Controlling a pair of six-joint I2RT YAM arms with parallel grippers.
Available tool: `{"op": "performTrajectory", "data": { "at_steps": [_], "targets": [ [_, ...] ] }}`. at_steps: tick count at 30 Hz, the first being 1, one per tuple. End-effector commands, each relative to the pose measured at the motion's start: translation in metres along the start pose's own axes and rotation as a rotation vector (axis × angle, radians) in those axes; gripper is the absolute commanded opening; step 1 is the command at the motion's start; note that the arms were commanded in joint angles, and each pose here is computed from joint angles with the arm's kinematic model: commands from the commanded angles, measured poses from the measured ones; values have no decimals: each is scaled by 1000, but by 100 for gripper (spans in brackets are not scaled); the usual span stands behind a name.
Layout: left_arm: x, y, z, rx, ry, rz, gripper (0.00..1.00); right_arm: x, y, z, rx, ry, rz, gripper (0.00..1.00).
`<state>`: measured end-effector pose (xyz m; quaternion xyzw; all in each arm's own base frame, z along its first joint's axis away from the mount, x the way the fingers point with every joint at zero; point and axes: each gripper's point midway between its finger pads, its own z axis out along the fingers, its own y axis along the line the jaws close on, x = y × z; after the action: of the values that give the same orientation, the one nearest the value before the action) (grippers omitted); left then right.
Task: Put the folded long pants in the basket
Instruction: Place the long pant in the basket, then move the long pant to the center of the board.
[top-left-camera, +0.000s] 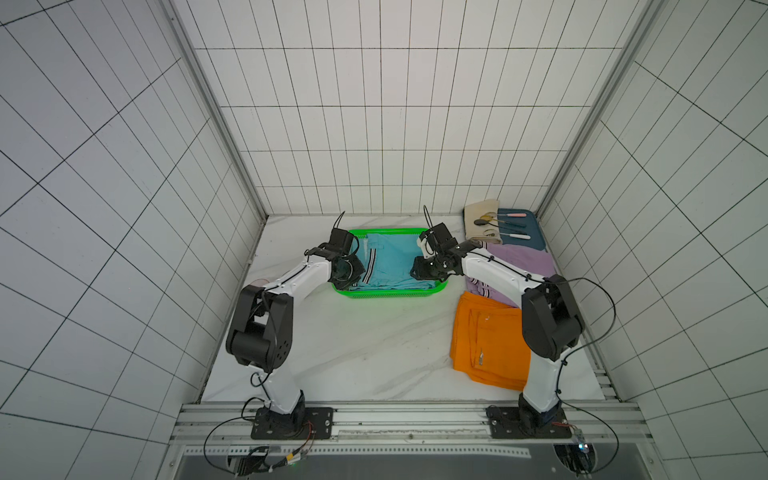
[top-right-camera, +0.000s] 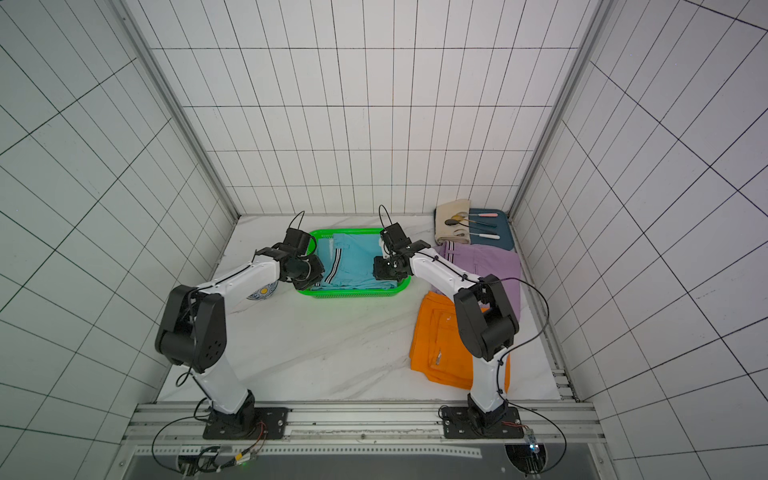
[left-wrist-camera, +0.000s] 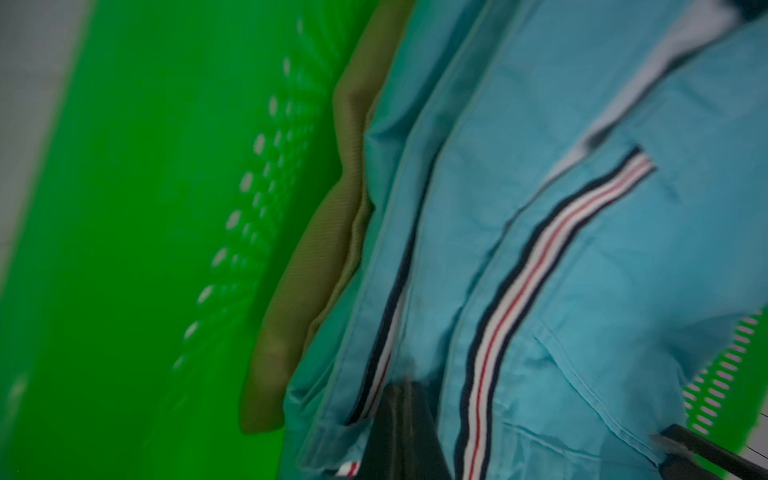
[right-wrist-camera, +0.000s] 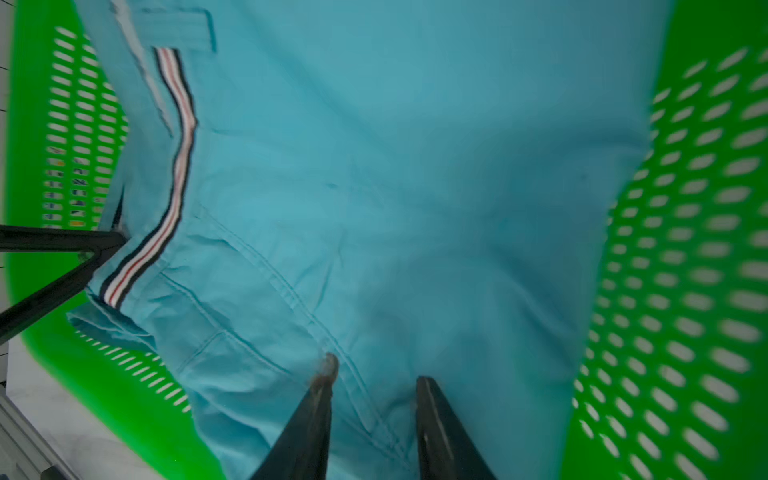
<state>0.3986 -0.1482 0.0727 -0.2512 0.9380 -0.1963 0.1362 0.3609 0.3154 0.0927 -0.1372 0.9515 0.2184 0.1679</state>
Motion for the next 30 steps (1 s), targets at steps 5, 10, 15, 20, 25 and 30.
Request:
{"op": "performTrajectory", "data": {
  "at_steps": [5, 10, 15, 20, 25, 30],
  "targets": [
    [0, -3, 14, 41, 42, -19, 0, 25, -9, 28, -43, 106, 96, 37],
    [-10, -16, -28, 87, -69, 18, 0, 6, -2, -4, -26, 3, 27, 46],
    [-4, -42, -103, 235, -237, 72, 53, -16, 4, -83, -3, -225, -42, 60],
    [59, -66, -179, 423, -347, 154, 97, -11, 4, -176, -68, -481, -1, 74],
    [168, -81, -185, 628, -214, 278, 97, 13, 1, -241, -125, -620, 23, 81],
    [250, -92, -130, 633, -29, 419, 97, 33, -10, -295, -71, -713, -6, 84]
  ]
}}
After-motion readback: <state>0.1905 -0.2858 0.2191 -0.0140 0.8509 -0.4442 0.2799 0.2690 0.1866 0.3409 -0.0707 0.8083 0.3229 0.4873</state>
